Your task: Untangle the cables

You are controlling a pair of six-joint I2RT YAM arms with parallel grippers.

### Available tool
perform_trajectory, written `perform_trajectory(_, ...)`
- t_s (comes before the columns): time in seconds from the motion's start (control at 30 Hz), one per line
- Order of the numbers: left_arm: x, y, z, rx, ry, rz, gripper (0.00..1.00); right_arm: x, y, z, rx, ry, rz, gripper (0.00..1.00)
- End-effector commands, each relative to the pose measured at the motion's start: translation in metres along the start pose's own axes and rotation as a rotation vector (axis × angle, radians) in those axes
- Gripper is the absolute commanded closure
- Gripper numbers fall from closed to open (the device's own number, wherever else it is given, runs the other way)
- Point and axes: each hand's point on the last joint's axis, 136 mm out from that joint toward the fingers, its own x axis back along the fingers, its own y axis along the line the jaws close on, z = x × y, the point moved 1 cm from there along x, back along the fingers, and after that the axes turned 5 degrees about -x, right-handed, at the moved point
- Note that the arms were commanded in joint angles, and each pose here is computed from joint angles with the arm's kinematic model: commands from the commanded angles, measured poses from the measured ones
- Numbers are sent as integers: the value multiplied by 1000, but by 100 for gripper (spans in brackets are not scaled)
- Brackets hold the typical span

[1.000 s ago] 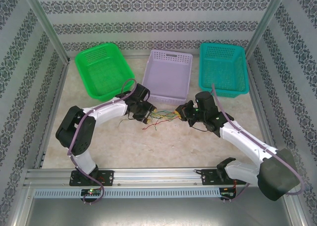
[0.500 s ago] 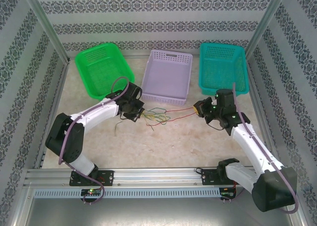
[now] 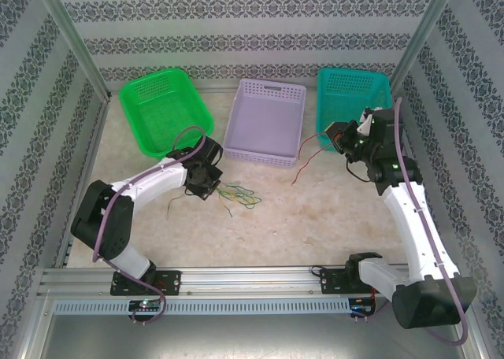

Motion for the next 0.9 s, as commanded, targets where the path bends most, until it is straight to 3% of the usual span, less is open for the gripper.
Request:
perform_trajectory(0.0, -10, 17, -5, -53, -15, -95, 100, 20, 27, -19, 149, -100, -55, 100)
perform_trajectory(0.1, -16, 12, -5, -68, -7, -74, 100, 28, 53, -25, 231, -120, -128, 100)
perform_trajectory(0.17, -13, -1, -5, -90, 2, -41, 80, 26, 59, -23, 272, -93, -148, 100)
perform_trajectory(0.23, -1, -16, -8, -108, -9, -12, 49, 22, 60, -19, 304, -70, -151, 100)
perform_trajectory(0.33, 26, -39, -14, -132, -34, 35, 30, 17, 60, -11, 352, -34, -164, 100)
perform_trajectory(0.53, 85, -90, -14, -128, -33, 204, 26, 3, 60, 16, 513, 53, -167, 100)
perform_trajectory(0.7, 128, -156, 19, 5, 153, 441, 27, -10, 59, 40, 658, 92, -154, 100)
perform_trajectory(0.87, 141, -190, 61, 168, 319, 523, 27, -22, 67, 69, 771, 129, -189, 100)
